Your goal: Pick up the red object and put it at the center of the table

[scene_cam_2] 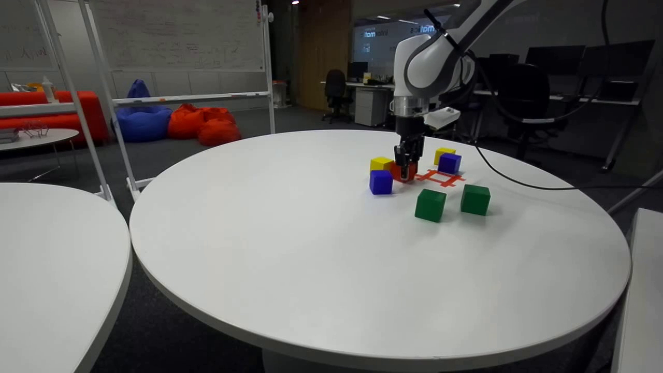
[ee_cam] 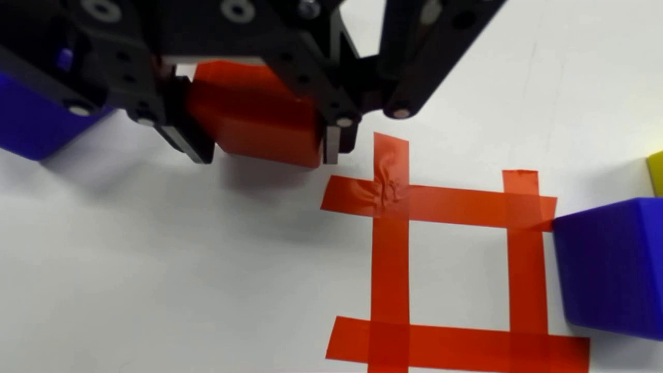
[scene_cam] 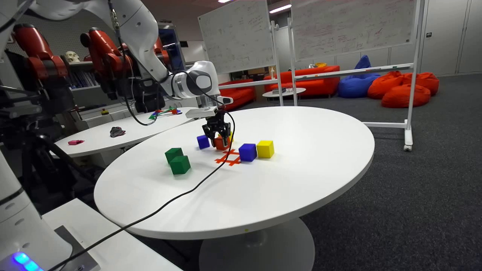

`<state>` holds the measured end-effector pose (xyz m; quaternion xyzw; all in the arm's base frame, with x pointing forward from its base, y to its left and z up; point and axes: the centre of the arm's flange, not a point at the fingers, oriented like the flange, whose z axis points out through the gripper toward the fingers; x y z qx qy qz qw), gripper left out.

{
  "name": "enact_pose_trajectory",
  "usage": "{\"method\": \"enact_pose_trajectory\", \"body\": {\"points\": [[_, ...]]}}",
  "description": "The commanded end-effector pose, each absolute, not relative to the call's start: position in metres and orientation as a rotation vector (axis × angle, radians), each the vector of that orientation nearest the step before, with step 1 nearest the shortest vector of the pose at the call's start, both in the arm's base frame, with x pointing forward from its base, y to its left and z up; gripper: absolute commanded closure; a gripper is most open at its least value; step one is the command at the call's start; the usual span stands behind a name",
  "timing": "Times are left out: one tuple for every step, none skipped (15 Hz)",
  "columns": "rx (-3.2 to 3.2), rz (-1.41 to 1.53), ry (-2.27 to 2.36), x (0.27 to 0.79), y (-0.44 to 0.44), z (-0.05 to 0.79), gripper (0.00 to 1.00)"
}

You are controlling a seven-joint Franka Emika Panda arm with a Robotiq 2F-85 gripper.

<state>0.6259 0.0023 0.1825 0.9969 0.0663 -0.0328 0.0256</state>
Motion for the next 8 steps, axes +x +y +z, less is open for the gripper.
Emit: {"method": "enact_pose_trajectory", "body": {"points": [[3.078,-0.101,0.208,0.62,-0.009,0.18,0.68],[3.079,-0.1,0.196,0.619,-0.013,0.18,0.68],[3.08,-0.1,0.184,0.618,-0.018,0.18,0.68],[3.084,-0.102,0.171,0.617,-0.025,0.179,0.68],[3.088,-0.101,0.154,0.615,-0.032,0.179,0.68],[3.092,-0.1,0.134,0.613,-0.04,0.178,0.68],[3.096,-0.099,0.112,0.611,-0.049,0.178,0.68],[3.103,-0.099,0.084,0.606,-0.061,0.177,0.68]]}}
